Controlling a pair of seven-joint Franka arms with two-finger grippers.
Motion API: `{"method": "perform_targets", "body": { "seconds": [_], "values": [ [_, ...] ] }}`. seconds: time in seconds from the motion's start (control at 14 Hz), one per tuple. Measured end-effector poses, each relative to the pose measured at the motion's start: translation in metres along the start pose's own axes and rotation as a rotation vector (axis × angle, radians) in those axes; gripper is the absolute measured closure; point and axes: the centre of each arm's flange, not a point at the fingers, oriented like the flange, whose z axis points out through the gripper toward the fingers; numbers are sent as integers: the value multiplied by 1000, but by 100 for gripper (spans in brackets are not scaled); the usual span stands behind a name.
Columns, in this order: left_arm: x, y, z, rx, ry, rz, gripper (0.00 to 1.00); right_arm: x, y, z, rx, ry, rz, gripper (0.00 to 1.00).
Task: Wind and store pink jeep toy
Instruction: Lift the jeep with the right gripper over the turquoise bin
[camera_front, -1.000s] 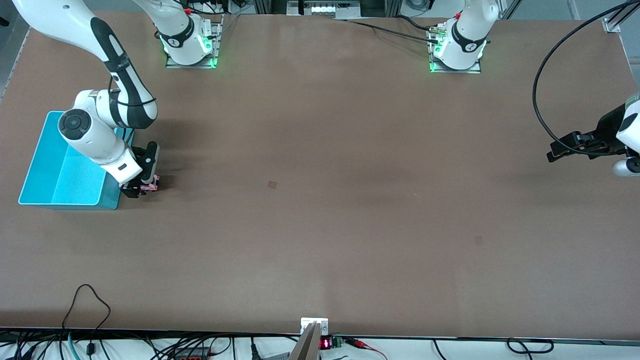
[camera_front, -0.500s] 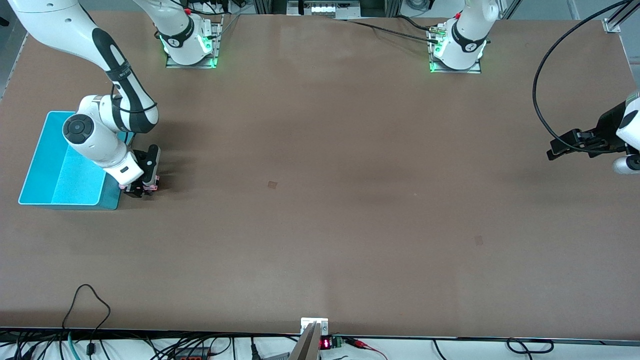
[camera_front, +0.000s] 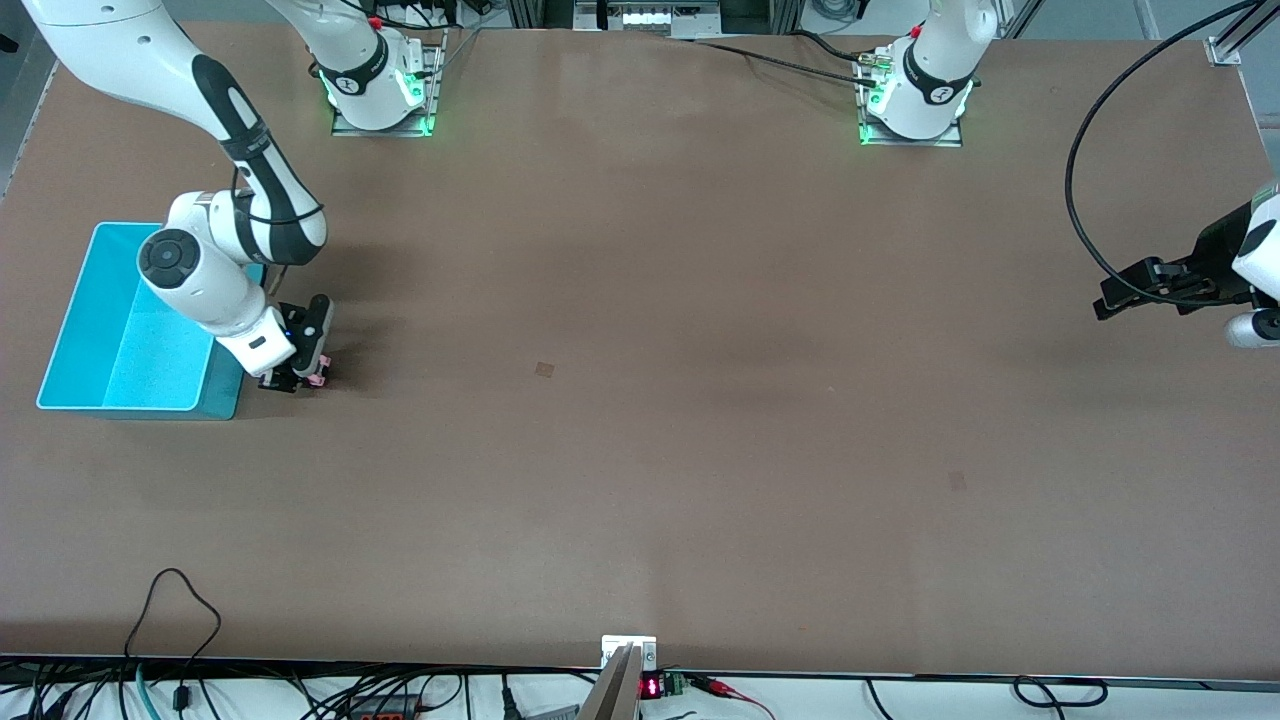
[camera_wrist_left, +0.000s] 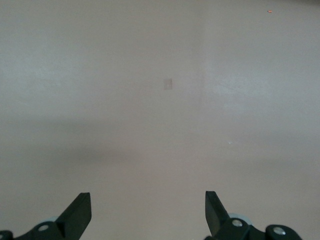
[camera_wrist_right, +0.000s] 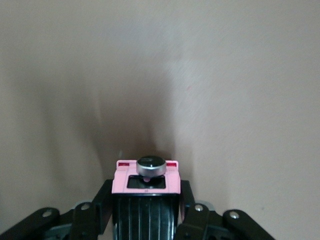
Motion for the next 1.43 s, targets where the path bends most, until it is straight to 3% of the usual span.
{"method": "perform_targets", "body": {
  "seconds": [0.21,0.43,0.57,0.71,1.0,1.43],
  "values": [
    [0,0,0,0,0,0,0,26,9,-39,-16,6,268,43],
    [0,0,0,0,0,-1,0,36,14,-118,-36,-23,563,43],
    [0,-1,0,0,0,-1,0,19,14,-167,-61,-41,702,43],
    [0,-3,0,0,0,-5,0,-36,14,-189,-53,-76,833,43],
    [0,-9,0,1,0,-15,0,-167,7,-167,-3,-110,1097,43],
    [0,-14,0,2,0,-25,0,-212,0,-74,41,-125,1264,43]
  ]
}}
